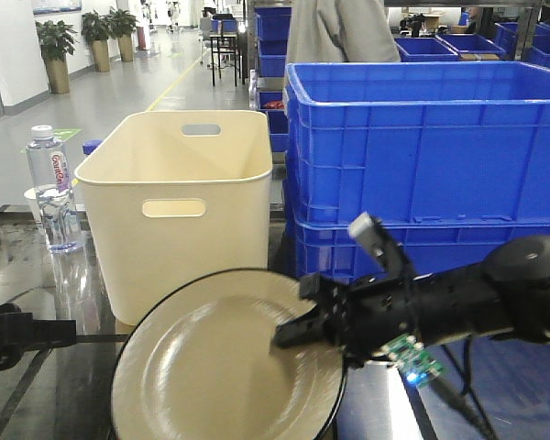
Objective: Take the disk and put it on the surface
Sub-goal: 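Lower both plates flat onto the steel table in front of the bin, then open both grippers and release the stacked plates on the table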
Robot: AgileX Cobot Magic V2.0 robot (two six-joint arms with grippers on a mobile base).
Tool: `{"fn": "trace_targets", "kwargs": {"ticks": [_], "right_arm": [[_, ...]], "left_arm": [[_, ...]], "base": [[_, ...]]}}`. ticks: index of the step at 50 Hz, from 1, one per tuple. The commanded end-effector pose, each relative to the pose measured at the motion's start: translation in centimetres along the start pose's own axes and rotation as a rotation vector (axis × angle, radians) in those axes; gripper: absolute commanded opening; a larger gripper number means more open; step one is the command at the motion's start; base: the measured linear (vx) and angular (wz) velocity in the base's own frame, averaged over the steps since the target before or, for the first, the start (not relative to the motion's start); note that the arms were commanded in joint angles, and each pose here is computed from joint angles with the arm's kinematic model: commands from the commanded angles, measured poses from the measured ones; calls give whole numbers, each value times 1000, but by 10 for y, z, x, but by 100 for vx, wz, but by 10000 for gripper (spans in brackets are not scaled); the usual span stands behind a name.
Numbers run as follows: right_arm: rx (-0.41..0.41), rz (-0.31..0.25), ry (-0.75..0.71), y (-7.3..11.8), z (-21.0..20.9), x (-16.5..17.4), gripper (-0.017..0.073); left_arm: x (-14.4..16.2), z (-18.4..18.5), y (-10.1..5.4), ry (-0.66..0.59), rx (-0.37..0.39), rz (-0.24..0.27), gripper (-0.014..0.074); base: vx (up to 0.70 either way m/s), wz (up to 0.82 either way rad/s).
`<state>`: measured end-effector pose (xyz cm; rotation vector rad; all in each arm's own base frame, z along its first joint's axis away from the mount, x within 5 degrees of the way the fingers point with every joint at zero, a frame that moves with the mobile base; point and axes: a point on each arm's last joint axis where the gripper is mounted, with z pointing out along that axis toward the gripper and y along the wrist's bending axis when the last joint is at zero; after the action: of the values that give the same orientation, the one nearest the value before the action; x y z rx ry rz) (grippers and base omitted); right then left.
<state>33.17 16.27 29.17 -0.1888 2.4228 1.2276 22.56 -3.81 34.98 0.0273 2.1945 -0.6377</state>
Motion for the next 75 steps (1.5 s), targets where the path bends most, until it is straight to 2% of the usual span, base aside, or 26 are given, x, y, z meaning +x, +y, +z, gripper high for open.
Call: {"fn": "trace_targets", "kwargs": {"ticks": [1, 8, 11, 17, 24, 29, 33, 38, 41, 49, 54, 61, 68, 75], "right_arm": [[-90, 9, -79, 26, -10, -8, 30], [-87, 17, -26, 19, 1, -4, 88], [-86, 4, -6, 16, 4, -3, 124], [-70, -71, 7, 13, 6, -2, 227], [-57, -112, 5, 12, 6, -2, 385], [-33, -171, -3, 11, 2, -5, 487], [4, -239, -7, 10, -8, -12, 559], [81, -335, -20, 13, -30, -23, 587], [140, -367, -37, 15, -46, -30, 587], [278, -406, -109, 29, -82, -41, 585], [307, -439, -156, 38, -94, -42, 585], [289, -415, -177, 47, -101, -39, 585], [286, -414, -157, 47, -101, -37, 585], [288, -415, -156, 46, -101, -37, 585]], "left_arm": [[-12, -9, -6, -95, 11, -8, 553], [-12, -9, -6, -95, 11, -8, 553], [-12, -9, -6, -95, 11, -8, 553], [-12, -9, -6, -95, 11, -8, 553], [-11, -9, -6, -91, 13, -8, 553], [-11, -9, -7, -88, 15, -8, 553], [-11, -9, -7, -86, 15, -7, 553], [-11, -9, -7, -84, 16, -7, 553], [-10, -9, -7, -83, 16, -7, 553], [-12, -9, -6, -98, 10, -7, 553], [-13, -9, -6, -114, 2, -7, 545], [-18, -10, -3, -166, -21, -8, 459], [-24, -12, 0, -240, -55, -10, 269], [-23, -11, -1, -223, -48, -8, 88]], "base": [[0, 0], [0, 0], [0, 0], [0, 0], [0, 0], [0, 0], [0, 0], [0, 0], [0, 0], [0, 0], [0, 0], [0, 0], [0, 0], [0, 0]]}}
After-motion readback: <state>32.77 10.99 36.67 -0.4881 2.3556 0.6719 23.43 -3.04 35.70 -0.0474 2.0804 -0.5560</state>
